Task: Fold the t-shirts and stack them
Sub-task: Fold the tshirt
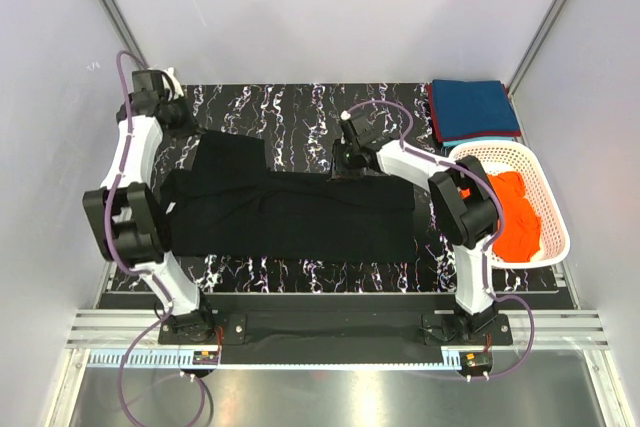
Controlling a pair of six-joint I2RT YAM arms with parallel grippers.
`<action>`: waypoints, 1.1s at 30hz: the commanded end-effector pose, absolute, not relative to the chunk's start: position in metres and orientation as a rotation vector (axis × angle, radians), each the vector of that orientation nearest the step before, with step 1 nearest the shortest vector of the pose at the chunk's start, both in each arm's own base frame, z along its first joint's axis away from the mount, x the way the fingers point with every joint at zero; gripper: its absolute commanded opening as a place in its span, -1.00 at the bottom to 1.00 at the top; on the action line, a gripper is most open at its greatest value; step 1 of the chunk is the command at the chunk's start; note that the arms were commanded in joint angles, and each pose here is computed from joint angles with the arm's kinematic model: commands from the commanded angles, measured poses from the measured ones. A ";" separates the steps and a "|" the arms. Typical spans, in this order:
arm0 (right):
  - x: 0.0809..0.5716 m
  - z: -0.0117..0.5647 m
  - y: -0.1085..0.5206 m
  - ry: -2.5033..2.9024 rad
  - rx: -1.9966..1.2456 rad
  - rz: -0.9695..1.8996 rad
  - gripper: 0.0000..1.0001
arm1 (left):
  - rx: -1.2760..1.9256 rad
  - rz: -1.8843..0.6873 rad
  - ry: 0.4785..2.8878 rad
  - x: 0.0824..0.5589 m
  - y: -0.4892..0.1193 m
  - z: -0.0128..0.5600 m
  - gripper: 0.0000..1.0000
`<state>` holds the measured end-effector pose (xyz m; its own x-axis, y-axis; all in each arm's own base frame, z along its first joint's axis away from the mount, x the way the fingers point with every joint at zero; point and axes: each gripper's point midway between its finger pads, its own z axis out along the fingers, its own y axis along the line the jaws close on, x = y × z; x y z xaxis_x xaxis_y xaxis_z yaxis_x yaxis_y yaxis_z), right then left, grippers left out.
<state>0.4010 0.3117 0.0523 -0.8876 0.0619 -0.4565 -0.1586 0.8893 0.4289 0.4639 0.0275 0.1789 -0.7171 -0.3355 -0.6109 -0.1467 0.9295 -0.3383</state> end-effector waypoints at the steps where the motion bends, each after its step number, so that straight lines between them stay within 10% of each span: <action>1: 0.395 0.091 0.315 2.502 -0.142 0.700 -0.33 | -0.347 -0.297 2.348 0.448 0.030 0.186 -1.00; 33: 0.339 0.076 0.077 2.526 0.854 0.006 -0.31 | -0.635 -0.171 2.215 0.310 0.032 0.175 -1.00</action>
<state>0.3312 0.0764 0.0636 -0.7414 0.5464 -0.3895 0.5513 0.8270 0.1108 0.3076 0.0307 0.1775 -0.5734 -0.4772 -0.6659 -0.3747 0.8756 -0.3049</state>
